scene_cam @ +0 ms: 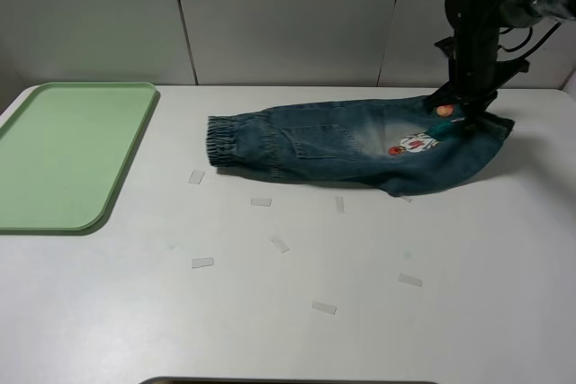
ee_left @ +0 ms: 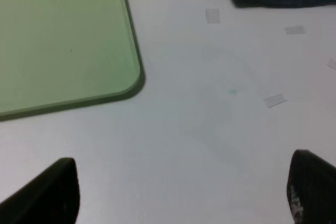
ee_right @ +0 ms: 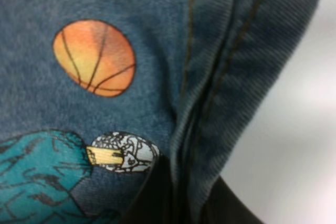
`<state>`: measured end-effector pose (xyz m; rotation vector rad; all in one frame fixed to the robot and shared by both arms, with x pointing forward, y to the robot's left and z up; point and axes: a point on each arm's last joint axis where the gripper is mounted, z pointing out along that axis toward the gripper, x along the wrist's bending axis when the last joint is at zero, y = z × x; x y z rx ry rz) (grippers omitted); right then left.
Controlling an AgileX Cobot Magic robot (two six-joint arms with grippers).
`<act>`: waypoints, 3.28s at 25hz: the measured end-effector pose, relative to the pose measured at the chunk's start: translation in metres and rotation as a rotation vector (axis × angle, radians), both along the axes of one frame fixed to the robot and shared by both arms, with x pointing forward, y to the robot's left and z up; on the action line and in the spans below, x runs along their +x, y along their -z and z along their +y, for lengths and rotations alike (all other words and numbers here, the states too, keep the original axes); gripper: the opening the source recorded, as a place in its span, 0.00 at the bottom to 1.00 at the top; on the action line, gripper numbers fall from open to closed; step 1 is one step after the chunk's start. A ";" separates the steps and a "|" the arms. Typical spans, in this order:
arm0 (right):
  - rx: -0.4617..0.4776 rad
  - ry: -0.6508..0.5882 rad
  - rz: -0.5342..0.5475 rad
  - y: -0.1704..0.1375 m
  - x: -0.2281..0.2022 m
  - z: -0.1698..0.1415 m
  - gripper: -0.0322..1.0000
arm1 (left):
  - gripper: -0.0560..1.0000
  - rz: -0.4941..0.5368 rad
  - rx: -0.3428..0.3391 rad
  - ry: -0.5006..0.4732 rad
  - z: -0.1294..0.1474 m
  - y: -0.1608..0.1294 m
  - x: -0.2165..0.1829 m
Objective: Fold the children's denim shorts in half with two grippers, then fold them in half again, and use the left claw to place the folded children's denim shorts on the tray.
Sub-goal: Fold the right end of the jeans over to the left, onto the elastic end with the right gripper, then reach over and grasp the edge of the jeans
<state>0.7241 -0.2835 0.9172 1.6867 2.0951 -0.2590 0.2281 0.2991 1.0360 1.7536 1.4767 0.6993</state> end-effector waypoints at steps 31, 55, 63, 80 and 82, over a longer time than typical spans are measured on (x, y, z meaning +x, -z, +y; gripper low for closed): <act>0.523 -0.189 -0.104 -0.075 -0.082 0.239 0.04 | 0.80 0.000 0.000 0.000 0.000 0.000 0.000; 0.598 -0.412 -0.214 -0.090 -0.097 0.280 0.70 | 0.80 0.000 0.000 0.000 0.000 0.000 0.000; 0.568 -0.470 -0.316 -0.152 -0.120 0.259 0.70 | 0.80 0.000 0.000 0.000 0.000 0.000 0.000; 0.627 -0.531 -0.617 -0.198 -0.254 0.132 0.70 | 0.80 0.000 0.000 0.000 0.000 0.000 0.000; 0.632 -0.506 -0.651 -0.200 -0.267 0.116 0.70 | 0.80 0.000 0.000 0.000 0.000 0.000 0.000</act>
